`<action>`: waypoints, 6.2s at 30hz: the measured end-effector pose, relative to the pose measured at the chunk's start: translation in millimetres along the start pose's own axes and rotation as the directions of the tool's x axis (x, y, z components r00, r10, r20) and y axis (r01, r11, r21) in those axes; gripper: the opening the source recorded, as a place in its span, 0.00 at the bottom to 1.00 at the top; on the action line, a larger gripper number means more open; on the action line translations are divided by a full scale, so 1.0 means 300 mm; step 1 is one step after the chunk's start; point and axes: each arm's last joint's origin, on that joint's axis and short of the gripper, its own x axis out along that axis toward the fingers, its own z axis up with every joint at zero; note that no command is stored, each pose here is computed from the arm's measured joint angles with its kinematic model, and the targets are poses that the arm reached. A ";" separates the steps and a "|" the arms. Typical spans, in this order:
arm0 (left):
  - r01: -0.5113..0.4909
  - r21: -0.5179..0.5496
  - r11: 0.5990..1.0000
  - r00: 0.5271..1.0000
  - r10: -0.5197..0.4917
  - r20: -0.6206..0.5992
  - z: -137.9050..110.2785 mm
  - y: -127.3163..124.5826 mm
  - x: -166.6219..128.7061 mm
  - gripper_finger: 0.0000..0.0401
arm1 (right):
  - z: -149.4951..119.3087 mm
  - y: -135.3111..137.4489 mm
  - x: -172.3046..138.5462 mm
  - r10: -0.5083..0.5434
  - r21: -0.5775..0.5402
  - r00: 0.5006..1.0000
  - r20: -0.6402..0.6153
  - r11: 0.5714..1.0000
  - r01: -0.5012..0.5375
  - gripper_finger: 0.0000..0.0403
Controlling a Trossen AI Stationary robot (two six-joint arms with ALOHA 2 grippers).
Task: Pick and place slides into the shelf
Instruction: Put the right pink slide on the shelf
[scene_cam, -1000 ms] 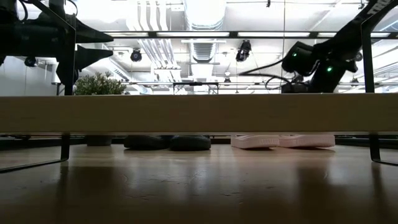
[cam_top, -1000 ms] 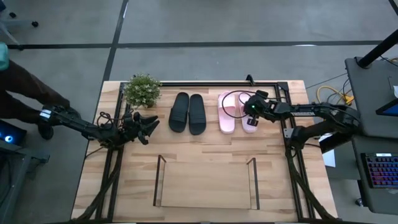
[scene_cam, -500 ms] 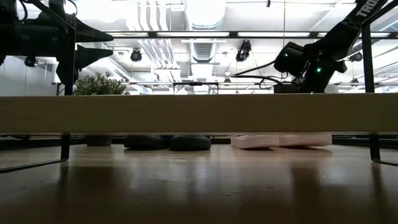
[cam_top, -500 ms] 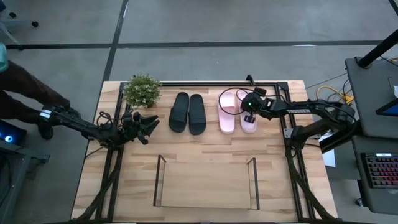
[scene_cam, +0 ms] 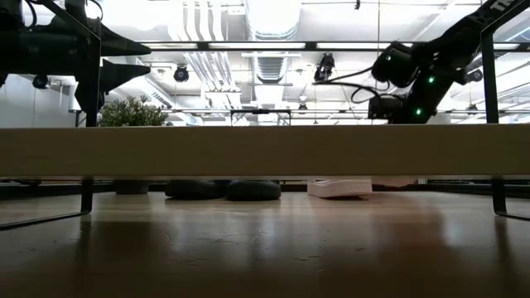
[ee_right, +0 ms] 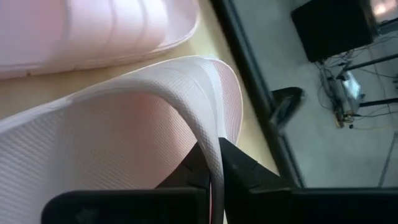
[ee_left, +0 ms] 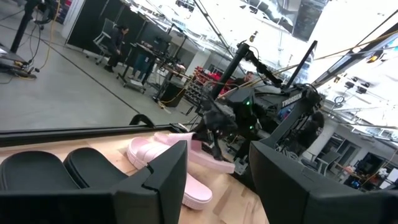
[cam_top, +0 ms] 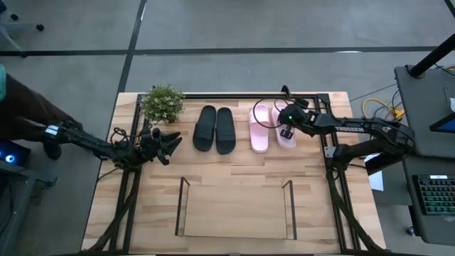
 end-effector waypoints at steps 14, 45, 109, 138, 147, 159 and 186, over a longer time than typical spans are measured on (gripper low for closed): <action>0.000 0.000 1.000 1.000 0.000 0.000 0.000 0.000 0.000 0.40 | 0.157 -0.174 -0.212 -0.067 0.055 0.998 0.002 0.996 0.067 0.02; 0.000 0.005 1.000 1.000 0.000 -0.001 -0.001 0.000 0.000 0.40 | 0.408 0.043 -0.710 0.063 0.173 0.992 0.113 0.981 -0.082 0.02; -0.004 0.023 1.000 1.000 0.004 -0.013 -0.009 0.002 0.002 0.40 | 0.387 0.820 -0.864 0.206 0.078 0.968 -0.143 0.977 -0.197 0.02; -0.005 0.027 1.000 1.000 0.006 -0.017 -0.012 0.002 0.002 0.40 | 0.215 0.975 -0.799 0.060 -0.104 0.982 -0.180 0.991 -0.080 0.02; -0.005 0.027 1.000 1.000 0.006 -0.018 -0.012 0.002 0.003 0.40 | 0.231 0.973 -0.821 0.083 -0.137 0.984 -0.158 0.985 -0.105 0.02; -0.009 0.038 0.999 1.000 0.010 -0.029 -0.019 0.003 0.005 0.40 | 0.222 0.979 -0.844 0.090 -0.191 0.988 -0.124 0.975 -0.113 0.02; -0.010 0.038 0.999 0.999 0.011 -0.033 -0.021 0.002 0.006 0.40 | 0.182 0.987 -0.807 0.018 -0.240 0.996 -0.085 0.970 -0.038 0.02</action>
